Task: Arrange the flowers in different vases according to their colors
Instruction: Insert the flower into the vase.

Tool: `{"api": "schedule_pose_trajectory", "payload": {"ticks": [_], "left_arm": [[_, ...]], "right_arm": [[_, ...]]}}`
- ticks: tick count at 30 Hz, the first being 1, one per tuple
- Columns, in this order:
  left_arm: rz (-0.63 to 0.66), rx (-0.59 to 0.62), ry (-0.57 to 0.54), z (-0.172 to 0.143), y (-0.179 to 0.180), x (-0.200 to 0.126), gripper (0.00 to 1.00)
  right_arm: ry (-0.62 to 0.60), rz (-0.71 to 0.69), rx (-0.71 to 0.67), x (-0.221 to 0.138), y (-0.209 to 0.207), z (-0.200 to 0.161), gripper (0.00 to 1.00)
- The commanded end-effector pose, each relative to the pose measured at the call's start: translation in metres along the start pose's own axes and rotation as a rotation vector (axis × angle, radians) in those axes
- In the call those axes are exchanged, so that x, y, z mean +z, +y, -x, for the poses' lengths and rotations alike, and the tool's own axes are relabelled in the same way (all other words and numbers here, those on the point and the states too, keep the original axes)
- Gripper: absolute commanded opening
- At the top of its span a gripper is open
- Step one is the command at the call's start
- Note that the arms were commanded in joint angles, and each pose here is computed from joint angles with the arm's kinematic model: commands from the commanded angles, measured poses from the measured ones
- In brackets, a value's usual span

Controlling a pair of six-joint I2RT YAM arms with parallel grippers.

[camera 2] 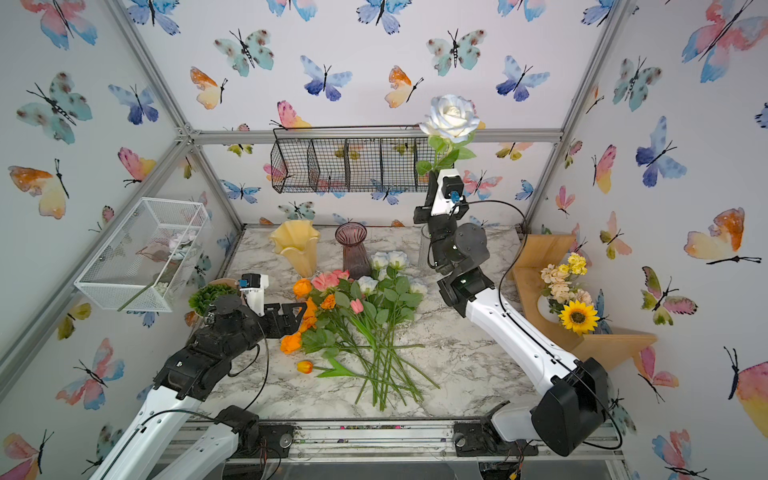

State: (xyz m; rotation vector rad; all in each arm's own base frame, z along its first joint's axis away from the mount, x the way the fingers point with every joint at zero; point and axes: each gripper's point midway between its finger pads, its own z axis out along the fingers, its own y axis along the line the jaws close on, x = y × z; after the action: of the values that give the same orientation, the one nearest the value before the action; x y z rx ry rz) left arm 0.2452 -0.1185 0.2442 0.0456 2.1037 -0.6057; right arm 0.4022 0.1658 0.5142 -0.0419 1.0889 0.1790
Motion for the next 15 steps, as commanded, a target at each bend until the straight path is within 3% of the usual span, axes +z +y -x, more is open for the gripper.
{"api": "schedule_pose_trajectory", "payload": {"ticks": [1, 9, 15], "left_arm": [[-0.033, 0.028, -0.003, 0.000, -0.006, -0.001, 0.93], [-0.028, 0.029, 0.011, -0.001, -0.005, 0.003, 0.93], [-0.022, 0.028, 0.015, -0.002, -0.004, 0.005, 0.93]], "right_arm": [[-0.037, -0.073, 0.067, 0.014, -0.027, 0.001, 0.02], [0.033, -0.117, 0.143, 0.032, -0.059, -0.048, 0.02], [0.074, -0.097, 0.176, 0.039, -0.057, -0.077, 0.02]]}}
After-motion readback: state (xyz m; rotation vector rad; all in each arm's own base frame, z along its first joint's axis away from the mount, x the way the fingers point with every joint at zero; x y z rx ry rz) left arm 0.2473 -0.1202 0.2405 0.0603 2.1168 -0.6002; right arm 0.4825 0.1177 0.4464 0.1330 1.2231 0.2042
